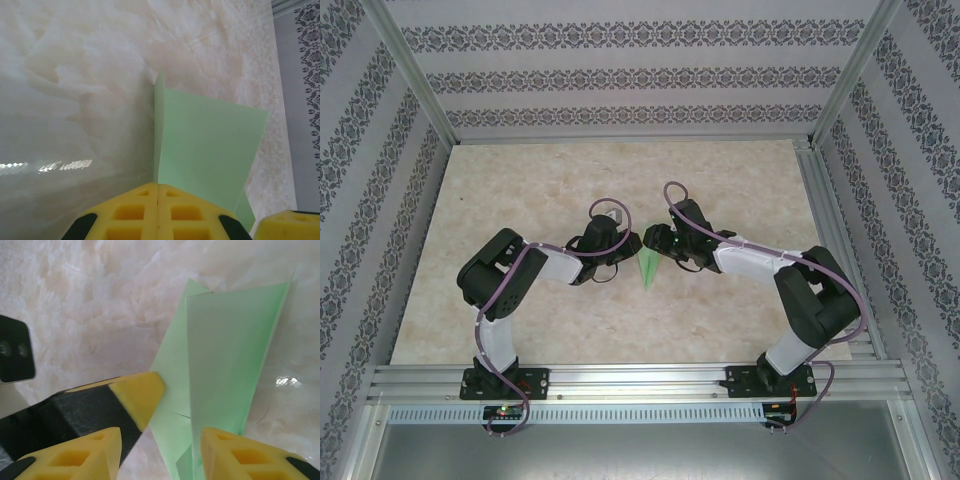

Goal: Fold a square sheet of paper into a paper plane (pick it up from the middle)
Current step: Turn over a paper plane at the center of the table.

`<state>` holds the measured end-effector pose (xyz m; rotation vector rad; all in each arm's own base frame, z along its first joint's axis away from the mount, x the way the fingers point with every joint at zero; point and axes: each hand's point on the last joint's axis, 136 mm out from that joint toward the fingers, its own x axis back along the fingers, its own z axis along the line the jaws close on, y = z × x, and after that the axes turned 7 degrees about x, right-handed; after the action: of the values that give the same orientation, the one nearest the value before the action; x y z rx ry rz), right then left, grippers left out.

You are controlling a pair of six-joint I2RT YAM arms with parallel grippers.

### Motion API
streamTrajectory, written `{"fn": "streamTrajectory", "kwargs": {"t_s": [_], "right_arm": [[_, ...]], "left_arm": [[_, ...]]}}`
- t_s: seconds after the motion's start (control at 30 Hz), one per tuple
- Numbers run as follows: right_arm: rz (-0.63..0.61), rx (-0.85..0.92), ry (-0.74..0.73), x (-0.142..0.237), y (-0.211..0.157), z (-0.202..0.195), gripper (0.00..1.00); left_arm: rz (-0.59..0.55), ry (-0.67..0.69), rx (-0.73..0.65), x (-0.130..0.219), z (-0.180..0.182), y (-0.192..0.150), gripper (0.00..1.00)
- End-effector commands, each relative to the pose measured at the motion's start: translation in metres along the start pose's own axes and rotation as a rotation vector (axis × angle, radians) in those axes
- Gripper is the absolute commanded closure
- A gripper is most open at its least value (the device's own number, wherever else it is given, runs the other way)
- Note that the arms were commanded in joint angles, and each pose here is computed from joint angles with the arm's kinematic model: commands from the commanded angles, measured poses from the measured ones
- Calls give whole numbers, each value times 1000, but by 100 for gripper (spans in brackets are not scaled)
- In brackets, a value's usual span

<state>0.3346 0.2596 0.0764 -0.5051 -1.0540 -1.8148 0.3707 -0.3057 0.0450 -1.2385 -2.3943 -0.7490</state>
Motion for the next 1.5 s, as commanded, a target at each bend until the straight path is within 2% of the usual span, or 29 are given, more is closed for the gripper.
{"fn": "streamTrajectory", "kwargs": {"t_s": [0.0, 0.27, 0.5, 0.77, 0.97, 1.2, 1.47], "right_arm": [[21, -4, -40, -6, -10, -7, 52], [38, -5, -102, -7, -19, -23, 52], [54, 1, -156, -10, -22, -33, 52], [57, 26, -84, -19, -24, -24, 45], [71, 29, -53, -24, -25, -21, 44], [34, 89, 0, 0, -13, 5, 44], [94, 114, -44, 3, -29, 8, 44]], "left_arm": [[-17, -22, 25, 1, 3, 6, 100], [-6, -31, 36, 1, 6, 5, 100], [4, -30, 44, 2, 11, 4, 92], [35, -26, 46, 4, 21, 1, 85], [62, -27, 49, 3, 25, -4, 87], [70, -52, 55, 5, 20, -4, 90], [73, -68, 51, 7, 15, -4, 90]]}}
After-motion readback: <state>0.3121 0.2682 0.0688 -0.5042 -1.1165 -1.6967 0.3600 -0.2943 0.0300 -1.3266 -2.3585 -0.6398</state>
